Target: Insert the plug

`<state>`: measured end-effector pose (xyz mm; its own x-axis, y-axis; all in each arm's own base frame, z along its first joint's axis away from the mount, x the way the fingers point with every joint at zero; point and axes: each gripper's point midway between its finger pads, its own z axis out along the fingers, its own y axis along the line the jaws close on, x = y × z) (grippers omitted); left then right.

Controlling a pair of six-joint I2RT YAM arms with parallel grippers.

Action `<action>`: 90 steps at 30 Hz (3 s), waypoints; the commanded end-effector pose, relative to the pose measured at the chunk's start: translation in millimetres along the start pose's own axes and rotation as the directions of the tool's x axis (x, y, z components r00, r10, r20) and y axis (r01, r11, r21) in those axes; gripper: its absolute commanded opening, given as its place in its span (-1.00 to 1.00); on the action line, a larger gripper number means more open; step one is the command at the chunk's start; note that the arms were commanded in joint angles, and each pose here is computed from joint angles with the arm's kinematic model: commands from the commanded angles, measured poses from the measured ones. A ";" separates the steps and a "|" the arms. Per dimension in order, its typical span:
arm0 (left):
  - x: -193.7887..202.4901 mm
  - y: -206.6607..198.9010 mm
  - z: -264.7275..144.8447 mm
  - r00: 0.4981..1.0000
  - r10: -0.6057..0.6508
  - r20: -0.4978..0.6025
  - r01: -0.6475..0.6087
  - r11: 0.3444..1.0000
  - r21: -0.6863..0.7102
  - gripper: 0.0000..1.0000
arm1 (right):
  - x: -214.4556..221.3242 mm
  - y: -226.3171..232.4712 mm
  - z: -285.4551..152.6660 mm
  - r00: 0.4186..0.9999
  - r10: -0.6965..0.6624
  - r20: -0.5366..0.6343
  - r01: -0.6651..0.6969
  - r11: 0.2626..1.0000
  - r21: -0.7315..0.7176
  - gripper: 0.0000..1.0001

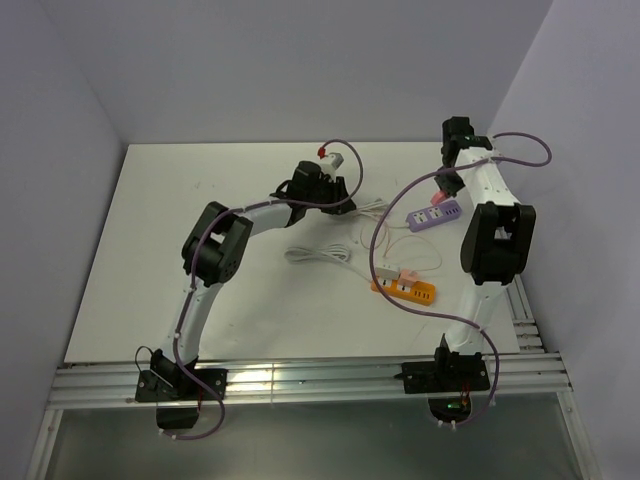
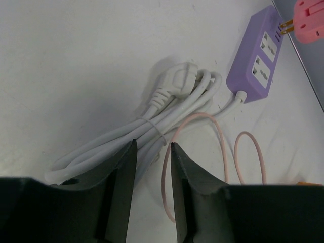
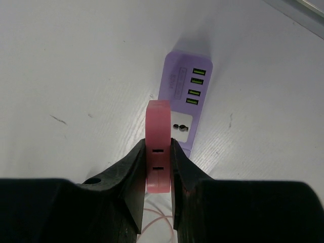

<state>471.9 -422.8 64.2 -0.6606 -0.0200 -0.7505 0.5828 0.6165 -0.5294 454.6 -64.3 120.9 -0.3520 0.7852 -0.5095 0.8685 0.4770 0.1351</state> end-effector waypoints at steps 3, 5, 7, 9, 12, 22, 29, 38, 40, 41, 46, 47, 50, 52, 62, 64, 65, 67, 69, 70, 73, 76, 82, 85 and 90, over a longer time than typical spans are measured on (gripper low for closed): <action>-6.2 -37.4 -17.1 0.999 0.029 0.029 -0.031 0.997 0.067 -0.28 | -5.6 0.5 -10.4 0.999 0.003 0.054 -0.004 1.000 0.011 -1.00; -7.2 -39.1 -20.3 0.999 0.027 0.032 -0.029 0.997 0.067 -0.33 | -1.7 -0.4 -10.9 0.998 -0.013 0.055 0.012 1.000 0.015 -1.00; -8.7 -39.4 -21.7 0.999 0.030 0.034 -0.032 0.997 0.063 -0.35 | -2.0 -2.2 -13.9 0.997 -0.023 0.069 0.022 1.000 0.019 -1.00; -7.3 -41.7 -22.9 0.999 0.029 0.037 -0.031 0.997 0.073 -0.35 | -2.7 -4.9 -12.9 0.996 -0.035 0.078 0.033 0.999 0.028 -1.00; -6.9 -42.1 -22.0 0.999 0.024 0.034 -0.027 0.997 0.077 -0.36 | -0.9 -8.6 -8.1 0.996 -0.049 0.078 0.045 0.998 0.048 -1.00; -7.5 -43.3 -22.1 0.999 0.033 0.035 -0.036 0.996 0.079 -0.36 | 1.4 -4.8 1.9 0.996 -0.029 0.085 0.026 0.999 0.044 -1.00; -7.3 -42.8 -20.7 0.999 0.035 0.032 -0.037 0.996 0.079 -0.36 | 1.3 -2.3 4.1 0.996 -0.010 0.092 0.007 0.999 0.034 -1.00; -1.7 -39.8 -17.5 0.999 0.030 0.017 -0.031 0.996 0.079 -0.36 | -4.8 7.5 6.7 0.993 -0.002 0.117 -0.001 1.000 0.023 -1.00; -2.6 -39.0 -16.7 0.999 0.031 0.019 -0.033 0.997 0.074 -0.36 | -5.8 9.2 6.8 0.993 -0.001 0.117 -0.002 1.000 0.022 -1.00; -3.0 -39.1 -16.7 0.999 0.034 0.019 -0.036 0.997 0.074 -0.36 | -3.8 9.5 9.6 0.994 -0.003 0.111 0.000 1.000 0.026 -1.00; -1.7 -36.1 -17.6 0.999 0.043 0.017 -0.044 0.997 0.065 -0.36 | 1.8 11.8 17.2 0.995 -0.006 0.095 0.003 1.000 0.029 -1.00; -0.7 -35.5 -17.7 0.999 0.045 0.014 -0.046 0.997 0.063 -0.36 | 3.1 12.1 19.0 0.996 -0.008 0.094 0.005 0.999 0.033 -1.00; -1.3 -37.4 -17.1 0.999 0.044 0.015 -0.045 0.997 0.068 -0.36 | 4.4 14.4 20.6 0.995 -0.008 0.096 0.005 0.999 0.035 -1.00; -2.3 -37.1 -17.3 0.999 0.043 0.017 -0.044 0.997 0.070 -0.36 | 5.4 15.0 21.5 0.995 -0.011 0.094 0.007 0.999 0.036 -1.00; -3.2 -38.7 -17.6 0.999 0.042 0.020 -0.043 0.996 0.076 -0.36 | 15.9 17.6 26.1 0.998 -0.023 0.056 0.022 0.999 0.025 -1.00; -2.6 -39.1 -17.4 0.999 0.042 0.019 -0.043 0.996 0.076 -0.36 | 18.5 20.0 26.5 0.999 -0.028 0.045 0.027 0.999 0.016 -1.00; -1.3 -37.0 -16.6 0.999 0.041 0.016 -0.042 0.996 0.073 -0.37 | 17.6 20.4 26.5 0.998 -0.028 0.048 0.027 1.000 0.017 -1.00; -0.5 -37.3 -16.0 0.999 0.040 0.014 -0.041 0.996 0.077 -0.37 | 17.2 22.8 26.9 0.999 -0.031 0.045 0.030 1.000 0.007 -1.00; 2.3 -36.6 -15.2 0.999 0.034 0.009 -0.035 0.996 0.080 -0.37 | 17.5 26.2 26.3 0.999 -0.039 0.038 0.039 0.999 0.000 -1.00; 2.5 -36.7 -14.8 0.999 0.033 0.008 -0.034 0.996 0.081 -0.37 | 20.5 26.4 27.9 0.999 -0.045 0.024 0.045 0.999 0.002 -1.00; 3.8 -36.7 -14.7 0.999 0.035 0.004 -0.035 0.996 0.079 -0.38 | 19.7 28.5 28.1 0.999 -0.042 0.023 0.042 0.999 -0.006 -1.00; 2.3 -36.2 -15.9 0.999 0.036 0.008 -0.037 0.996 0.076 -0.38 | 22.6 29.2 28.0 0.999 -0.038 0.001 0.038 0.999 -0.021 -1.00; 5.6 -36.3 -14.8 1.000 0.031 0.002 -0.031 0.996 0.080 -0.38 | 19.1 30.3 27.2 0.998 -0.059 0.015 0.059 0.998 -0.026 -1.00; 7.1 -34.5 -14.1 1.000 0.028 0.000 -0.028 0.996 0.079 -0.38 | 15.8 34.9 28.7 0.995 -0.090 0.039 0.092 0.995 -0.044 -1.00; 8.6 -33.8 -13.5 1.000 0.027 -0.004 -0.027 0.996 0.079 -0.38 | 13.7 36.1 33.9 0.987 -0.145 0.073 0.149 0.988 -0.048 -1.00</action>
<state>445.5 -424.4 63.1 -0.6646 -0.0024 -0.7472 0.5981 0.5976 -0.5339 484.1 -51.7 99.2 -0.4181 0.7160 -0.5590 0.8151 0.5674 0.1171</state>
